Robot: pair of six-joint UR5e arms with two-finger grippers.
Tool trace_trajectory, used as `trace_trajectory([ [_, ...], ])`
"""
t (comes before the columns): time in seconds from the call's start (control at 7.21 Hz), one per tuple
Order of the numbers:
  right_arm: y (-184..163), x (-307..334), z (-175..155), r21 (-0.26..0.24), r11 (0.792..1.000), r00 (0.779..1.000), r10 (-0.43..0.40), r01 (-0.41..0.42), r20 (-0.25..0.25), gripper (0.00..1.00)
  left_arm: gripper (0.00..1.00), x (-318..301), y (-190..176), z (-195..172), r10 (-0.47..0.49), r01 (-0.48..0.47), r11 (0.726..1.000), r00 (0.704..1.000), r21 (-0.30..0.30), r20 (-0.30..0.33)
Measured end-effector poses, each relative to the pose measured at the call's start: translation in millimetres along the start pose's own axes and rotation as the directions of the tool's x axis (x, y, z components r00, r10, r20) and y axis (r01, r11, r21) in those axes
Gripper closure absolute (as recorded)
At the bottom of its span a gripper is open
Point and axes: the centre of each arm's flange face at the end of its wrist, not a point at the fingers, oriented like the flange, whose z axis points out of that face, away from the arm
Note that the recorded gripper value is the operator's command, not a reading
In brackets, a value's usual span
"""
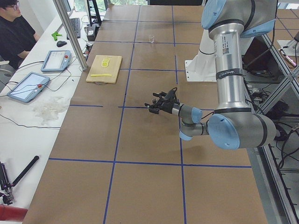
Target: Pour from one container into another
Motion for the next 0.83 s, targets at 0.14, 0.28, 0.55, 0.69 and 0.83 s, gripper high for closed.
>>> trace_trajectory([
  [0.14, 0.3, 0.3, 0.4, -0.001, 1.0, 1.0, 0.0, 0.0, 0.0, 0.0, 0.01, -25.4, -12.7, 3.1, 0.075, -0.077, 0.996, 0.997, -0.053, -0.035],
  [0.28, 1.1, 1.2, 1.5, -0.003, 1.0, 1.0, 0.002, -0.002, 0.0, 0.0, 0.01, -55.3, -29.0, 11.4, 0.191, -0.197, 0.973, 0.98, -0.12, -0.054],
  [0.55, 2.8, 2.1, 2.8, -0.006, 1.0, 1.0, 0.004, -0.004, 0.001, 0.0, 0.01, -120.3, -67.0, 36.9, 0.383, -0.387, 0.873, 0.921, -0.296, -0.074],
  [0.69, 3.6, 2.6, 3.5, -0.008, 1.0, 1.0, 0.005, -0.005, 0.001, 0.0, 0.01, -153.5, -89.3, 50.8, 0.423, -0.422, 0.816, 0.902, -0.396, -0.088],
  [0.83, 4.7, 3.2, 4.3, -0.01, 1.0, 1.0, 0.007, -0.007, 0.001, 0.0, 0.0, -188.8, -114.5, 59.0, 0.449, -0.438, 0.754, 0.888, -0.49, -0.101],
])
